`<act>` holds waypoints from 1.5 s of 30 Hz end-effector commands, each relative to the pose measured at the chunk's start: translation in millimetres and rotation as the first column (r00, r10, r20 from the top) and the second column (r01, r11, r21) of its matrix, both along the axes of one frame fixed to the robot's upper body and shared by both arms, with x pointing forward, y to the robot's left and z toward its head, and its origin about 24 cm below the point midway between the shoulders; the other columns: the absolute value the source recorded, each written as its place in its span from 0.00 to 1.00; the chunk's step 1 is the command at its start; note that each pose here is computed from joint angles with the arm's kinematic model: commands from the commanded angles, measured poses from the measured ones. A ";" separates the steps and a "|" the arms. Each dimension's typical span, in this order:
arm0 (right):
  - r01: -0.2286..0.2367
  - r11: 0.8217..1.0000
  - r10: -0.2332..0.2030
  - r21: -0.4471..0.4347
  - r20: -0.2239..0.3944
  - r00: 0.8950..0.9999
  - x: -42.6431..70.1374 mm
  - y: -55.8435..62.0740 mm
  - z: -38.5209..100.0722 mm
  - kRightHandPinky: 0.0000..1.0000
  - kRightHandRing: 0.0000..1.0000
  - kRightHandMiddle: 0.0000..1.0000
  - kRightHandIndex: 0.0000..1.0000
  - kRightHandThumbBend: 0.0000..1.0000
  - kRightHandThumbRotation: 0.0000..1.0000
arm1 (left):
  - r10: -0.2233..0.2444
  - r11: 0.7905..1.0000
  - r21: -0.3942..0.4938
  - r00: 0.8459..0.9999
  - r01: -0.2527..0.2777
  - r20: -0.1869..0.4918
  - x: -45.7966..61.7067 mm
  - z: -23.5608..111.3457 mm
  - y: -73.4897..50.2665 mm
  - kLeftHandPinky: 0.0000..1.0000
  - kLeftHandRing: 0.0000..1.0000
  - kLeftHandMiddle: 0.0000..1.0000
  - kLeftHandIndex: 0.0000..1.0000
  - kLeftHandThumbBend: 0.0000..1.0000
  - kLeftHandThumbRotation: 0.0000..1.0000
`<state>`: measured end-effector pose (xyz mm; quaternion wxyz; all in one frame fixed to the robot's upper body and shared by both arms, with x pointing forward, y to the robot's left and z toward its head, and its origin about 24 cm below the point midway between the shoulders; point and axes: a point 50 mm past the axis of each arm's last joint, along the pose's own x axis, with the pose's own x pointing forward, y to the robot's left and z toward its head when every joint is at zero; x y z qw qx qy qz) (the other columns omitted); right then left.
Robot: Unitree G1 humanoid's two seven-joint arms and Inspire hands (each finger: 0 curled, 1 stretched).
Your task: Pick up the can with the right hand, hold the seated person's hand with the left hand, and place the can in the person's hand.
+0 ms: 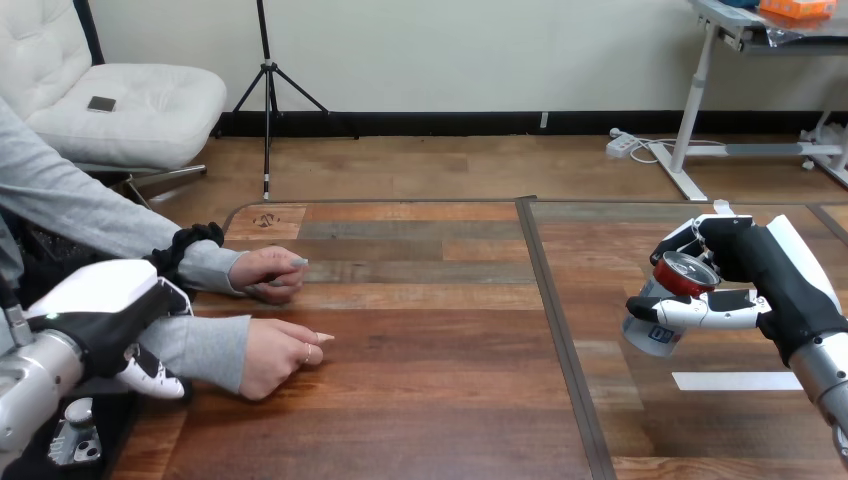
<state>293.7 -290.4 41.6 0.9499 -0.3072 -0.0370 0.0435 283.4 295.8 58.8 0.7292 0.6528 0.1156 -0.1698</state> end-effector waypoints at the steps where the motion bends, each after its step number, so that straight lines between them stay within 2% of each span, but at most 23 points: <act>1: -0.013 1.000 0.012 0.008 0.136 0.991 14.9 1.2 32.3 0.29 0.33 0.39 0.44 0.77 0.00 | -0.054 0.998 -0.032 0.988 0.060 0.147 9.1 28.1 -7.7 0.37 0.44 0.49 0.51 0.64 0.00; 18: -0.012 1.000 0.014 -0.011 0.137 0.991 16.1 1.7 33.2 0.23 0.27 0.36 0.43 0.79 0.00 | -0.072 0.995 -0.048 0.971 0.085 0.228 7.4 38.4 -9.2 0.33 0.39 0.47 0.50 0.66 0.00; 30: -0.020 1.000 0.020 -0.002 0.136 0.991 16.8 2.3 33.5 0.25 0.30 0.38 0.43 0.79 0.00 | -0.079 0.992 -0.073 0.965 0.100 0.252 7.7 43.7 -8.3 0.33 0.39 0.46 0.50 0.68 0.00; 39: -0.018 1.000 0.018 0.000 0.138 0.990 16.6 2.4 33.3 0.21 0.26 0.35 0.43 0.79 0.00 | -0.080 0.991 -0.084 0.962 0.105 0.259 7.5 46.8 -8.9 0.30 0.37 0.43 0.49 0.71 0.00; 45: -0.016 1.000 0.016 -0.002 0.138 0.990 16.5 2.7 33.1 0.23 0.28 0.35 0.43 0.79 0.00 | -0.098 0.990 -0.075 0.956 0.123 0.276 7.0 48.3 -10.4 0.29 0.35 0.42 0.49 0.72 0.00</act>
